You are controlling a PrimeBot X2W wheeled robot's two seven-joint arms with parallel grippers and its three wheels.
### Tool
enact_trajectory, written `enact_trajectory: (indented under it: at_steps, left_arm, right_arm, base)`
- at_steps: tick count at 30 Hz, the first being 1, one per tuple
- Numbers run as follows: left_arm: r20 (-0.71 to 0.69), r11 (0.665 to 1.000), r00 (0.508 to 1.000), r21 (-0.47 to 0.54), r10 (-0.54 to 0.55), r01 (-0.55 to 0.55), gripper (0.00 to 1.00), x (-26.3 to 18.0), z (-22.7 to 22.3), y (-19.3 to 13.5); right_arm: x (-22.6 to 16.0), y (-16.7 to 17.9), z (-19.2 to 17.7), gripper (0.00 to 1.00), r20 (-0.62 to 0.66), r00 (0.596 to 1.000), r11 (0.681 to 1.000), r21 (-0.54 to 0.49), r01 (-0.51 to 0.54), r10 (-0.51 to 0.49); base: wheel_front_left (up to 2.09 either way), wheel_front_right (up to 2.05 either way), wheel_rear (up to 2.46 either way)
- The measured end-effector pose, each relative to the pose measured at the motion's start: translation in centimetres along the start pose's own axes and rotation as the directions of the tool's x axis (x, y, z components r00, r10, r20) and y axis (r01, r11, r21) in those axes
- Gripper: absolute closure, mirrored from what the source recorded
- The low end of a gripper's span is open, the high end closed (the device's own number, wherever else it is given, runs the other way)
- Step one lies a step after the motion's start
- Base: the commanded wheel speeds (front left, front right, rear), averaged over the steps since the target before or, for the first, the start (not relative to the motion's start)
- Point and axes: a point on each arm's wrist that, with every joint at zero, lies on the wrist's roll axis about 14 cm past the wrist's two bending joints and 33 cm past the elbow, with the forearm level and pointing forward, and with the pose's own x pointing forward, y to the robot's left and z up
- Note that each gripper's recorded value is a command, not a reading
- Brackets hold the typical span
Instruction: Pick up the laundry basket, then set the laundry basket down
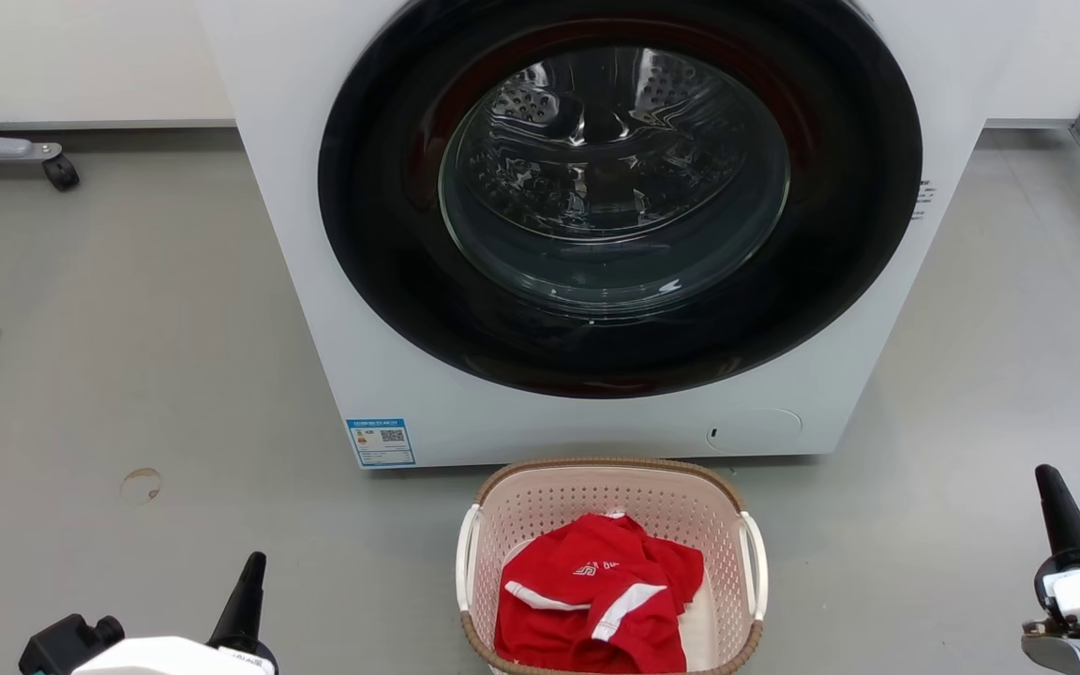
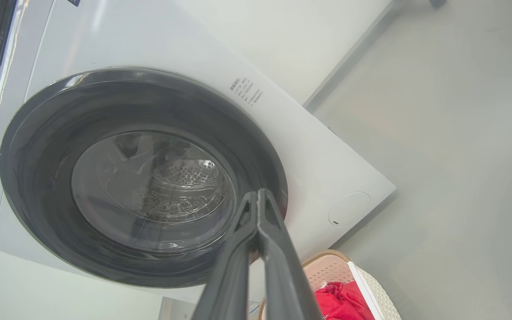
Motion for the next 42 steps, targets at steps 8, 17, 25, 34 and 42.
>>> enact_trajectory:
  at_steps: [8, 17, 25, 34, 42]
  left_arm:
    - [0.015, 0.996, 1.0, -0.08, -0.026, 0.027, 1.0, 0.5, 0.5, -0.5]
    - [0.027, 0.984, 0.999, -0.171, -0.044, 0.048, 1.0, 0.8, 0.6, -0.9]
    - [0.049, 0.966, 0.997, -0.249, -0.062, 0.072, 1.0, 1.2, 1.1, -1.3]
    - [0.081, 0.934, 0.993, -0.339, -0.09, 0.112, 1.0, 1.7, 1.7, -2.0]
    - [0.105, 0.897, 0.989, -0.419, -0.104, 0.139, 1.0, 1.9, 1.9, -2.2]
  right_arm:
    - [-0.1, -0.2, 0.7, 1.0, 0.02, 1.0, 0.997, 0.072, 0.005, -0.007]
    - [-0.2, -0.3, 1.3, 1.0, 0.037, 0.999, 0.989, 0.145, 0.007, -0.012]
    - [-0.3, -0.5, 2.1, 1.0, 0.054, 0.998, 0.977, 0.212, 0.002, -0.014]
    - [-0.4, -0.5, 2.8, 1.0, 0.074, 0.997, 0.957, 0.289, -0.011, -0.011]
    - [-0.5, -0.5, 3.4, 1.0, 0.091, 0.996, 0.935, 0.353, -0.026, -0.007]
  base:
    - [0.0, 0.0, 0.0]
    - [0.0, 0.0, 0.0]
    - [0.0, 0.0, 0.0]
    - [0.0, 0.0, 0.0]
    - [0.0, 0.0, 0.0]
